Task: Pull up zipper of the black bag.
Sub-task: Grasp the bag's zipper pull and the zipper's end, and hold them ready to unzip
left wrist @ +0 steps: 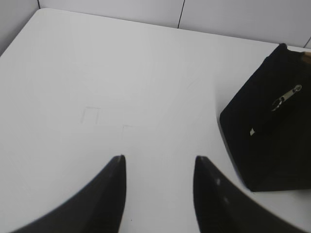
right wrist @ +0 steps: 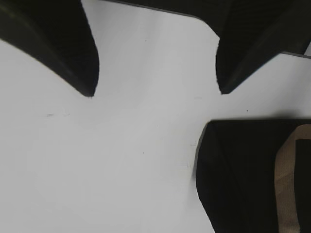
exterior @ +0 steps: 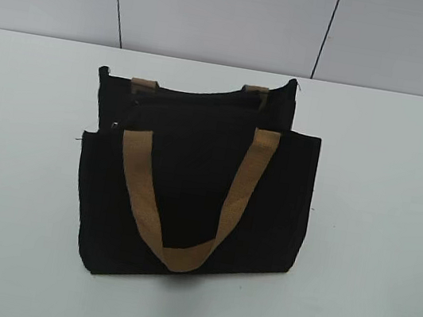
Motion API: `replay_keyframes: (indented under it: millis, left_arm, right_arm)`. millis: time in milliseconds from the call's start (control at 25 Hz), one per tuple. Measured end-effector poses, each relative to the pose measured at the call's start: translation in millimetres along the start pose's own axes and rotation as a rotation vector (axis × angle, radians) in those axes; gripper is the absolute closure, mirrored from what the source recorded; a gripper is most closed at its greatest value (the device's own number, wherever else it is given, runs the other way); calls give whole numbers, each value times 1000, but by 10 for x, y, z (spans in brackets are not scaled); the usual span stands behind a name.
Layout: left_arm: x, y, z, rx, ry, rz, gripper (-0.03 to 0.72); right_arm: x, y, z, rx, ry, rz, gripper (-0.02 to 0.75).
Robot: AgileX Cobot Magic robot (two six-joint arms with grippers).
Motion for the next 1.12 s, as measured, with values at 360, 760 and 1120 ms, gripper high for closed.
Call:
replay_keyframes:
  millis: [360, 760, 1120]
  left_arm:
    - [-173, 55, -51, 7, 0, -28, 344]
    - [-744, -403, -197, 16, -60, 28, 344]
    - [-1077, -1362, -502, 260, -153, 132, 344]
  right_arm:
    - [0, 0, 0, 0, 0, 0, 160]
    - [-1, 0, 1, -1, -7, 0, 160]
    - [-211, -44, -14, -76, -45, 27, 160]
Point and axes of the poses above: a point on each arm's last joint axis where the gripper is mounted, y pointing back along that axis away from the gripper, z along the wrist's bending axis when the last joint is at zero, x = y × z, the point moved 2 cm from there along -y, pointing out along that axis toward the gripper, and after that the axes turned 14 degrees about y, right-handed, at the moved point
